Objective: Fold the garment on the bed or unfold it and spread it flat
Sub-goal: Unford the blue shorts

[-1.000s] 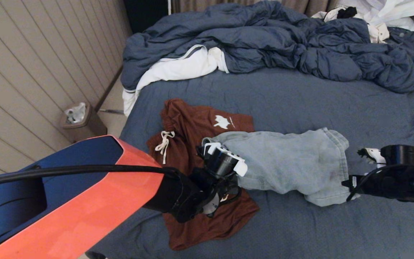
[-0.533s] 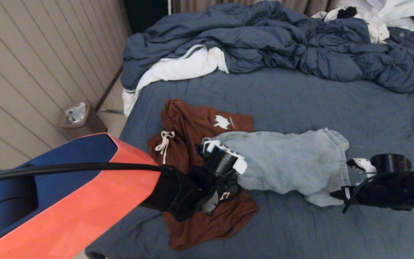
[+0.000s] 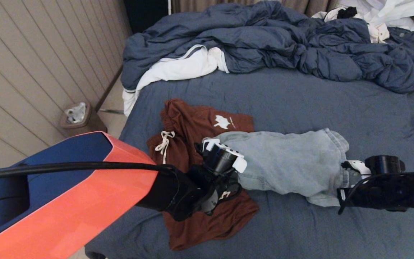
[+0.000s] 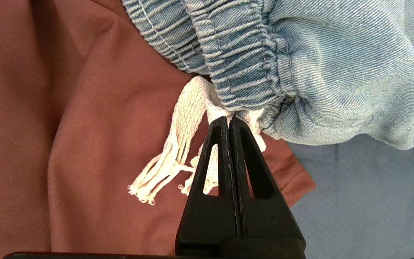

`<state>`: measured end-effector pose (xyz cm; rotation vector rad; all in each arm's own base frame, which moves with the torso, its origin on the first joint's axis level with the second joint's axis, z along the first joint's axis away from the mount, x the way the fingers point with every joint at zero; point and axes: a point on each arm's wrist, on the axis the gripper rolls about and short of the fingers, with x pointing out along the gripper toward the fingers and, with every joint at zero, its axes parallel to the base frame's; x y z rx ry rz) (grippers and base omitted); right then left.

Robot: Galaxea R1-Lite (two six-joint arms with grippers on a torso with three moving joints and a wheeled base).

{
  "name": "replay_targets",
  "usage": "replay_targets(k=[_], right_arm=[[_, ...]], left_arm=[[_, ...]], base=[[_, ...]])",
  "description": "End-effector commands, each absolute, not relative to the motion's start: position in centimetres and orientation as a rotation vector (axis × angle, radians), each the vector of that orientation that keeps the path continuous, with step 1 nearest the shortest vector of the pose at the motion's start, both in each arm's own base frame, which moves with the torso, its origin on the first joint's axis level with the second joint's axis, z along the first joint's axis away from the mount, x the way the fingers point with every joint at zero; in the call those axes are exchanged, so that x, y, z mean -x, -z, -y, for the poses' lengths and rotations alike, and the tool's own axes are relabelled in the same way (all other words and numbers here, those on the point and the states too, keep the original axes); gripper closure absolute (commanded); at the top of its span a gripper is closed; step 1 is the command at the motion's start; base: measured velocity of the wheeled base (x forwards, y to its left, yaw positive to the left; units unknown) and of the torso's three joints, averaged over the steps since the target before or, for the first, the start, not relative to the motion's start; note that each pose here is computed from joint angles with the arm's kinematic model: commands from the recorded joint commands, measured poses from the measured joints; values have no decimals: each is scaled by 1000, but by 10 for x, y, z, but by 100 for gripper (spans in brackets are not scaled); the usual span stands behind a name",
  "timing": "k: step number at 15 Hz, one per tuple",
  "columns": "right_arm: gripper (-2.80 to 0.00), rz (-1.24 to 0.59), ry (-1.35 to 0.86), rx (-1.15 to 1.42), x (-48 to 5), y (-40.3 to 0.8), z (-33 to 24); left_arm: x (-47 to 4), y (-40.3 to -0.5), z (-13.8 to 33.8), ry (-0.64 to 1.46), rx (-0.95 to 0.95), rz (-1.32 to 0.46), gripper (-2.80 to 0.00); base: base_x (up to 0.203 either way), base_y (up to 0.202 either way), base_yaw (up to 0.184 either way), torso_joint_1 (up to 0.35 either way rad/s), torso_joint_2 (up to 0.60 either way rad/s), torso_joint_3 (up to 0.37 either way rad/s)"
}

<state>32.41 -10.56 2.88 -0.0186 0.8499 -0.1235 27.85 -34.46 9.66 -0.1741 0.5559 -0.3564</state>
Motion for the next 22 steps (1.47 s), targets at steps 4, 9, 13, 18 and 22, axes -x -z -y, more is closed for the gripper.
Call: replay_targets(k=[4,9,13,18,22], right_arm=[[0,-638,92,-13,-317,-86,85],[0,-281,-37,-195,-326,-199,29],[0,-199,-35,-216,-352,-240,-2],[0,-39,149,-264,-398,-272,-47],[0,36,285,-279,-412,-281,-54]], left_arm=[[-277,-103,343,357,186,-544,0],[-263,-104,346,382,172,-551,0],[-260,-113,344,385,190,-535,0],[-252,-111,347,397,183,-541,0],[-250,-116,346,387,190,-520,0]], base=[[0,0,0,0,0,0],[0,0,0,0,0,0],[0,0,0,0,0,0],[0,0,0,0,0,0],[0,0,0,0,0,0]])
